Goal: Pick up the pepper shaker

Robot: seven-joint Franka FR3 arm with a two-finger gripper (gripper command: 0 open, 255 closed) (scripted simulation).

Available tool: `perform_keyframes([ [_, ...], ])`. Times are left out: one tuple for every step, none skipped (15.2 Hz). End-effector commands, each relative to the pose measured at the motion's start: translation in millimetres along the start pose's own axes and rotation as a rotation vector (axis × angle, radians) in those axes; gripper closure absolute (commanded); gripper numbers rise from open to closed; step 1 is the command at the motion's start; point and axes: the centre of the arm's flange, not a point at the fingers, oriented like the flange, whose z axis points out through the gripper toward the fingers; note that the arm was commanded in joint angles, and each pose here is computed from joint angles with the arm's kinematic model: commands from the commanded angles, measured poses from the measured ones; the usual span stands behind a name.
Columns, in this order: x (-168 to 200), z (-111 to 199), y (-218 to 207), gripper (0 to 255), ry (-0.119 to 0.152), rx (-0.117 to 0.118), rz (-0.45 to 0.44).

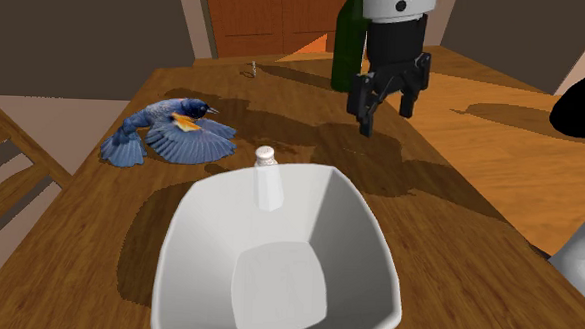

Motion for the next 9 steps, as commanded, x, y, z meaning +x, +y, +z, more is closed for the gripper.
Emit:
perform_keyframes([
  [3.3, -7.2, -27.0, 0, 0.003, 0.002, -0.004],
  [5.1, -10.2, -39.6, 0, 0.005, 0.002, -0.006],
  [6.8, -13.1, -52.2, 0, 0.007, 0.003, -0.008],
  [8.5, -16.1, -64.9, 0, 0.009, 0.003, -0.010],
  [10.1, -19.1, -77.5, 0, 0.011, 0.004, -0.012],
  [11.7, -22.1, -90.1, 0, 0.013, 0.004, -0.014],
  [13.3, -25.1, -102.8, 0, 0.015, 0.004, -0.016],
  [14.8, -28.1, -115.4, 0, 0.017, 0.005, -0.018],
  [16.4, -31.1, -128.1, 0, 0.019, 0.005, -0.020],
])
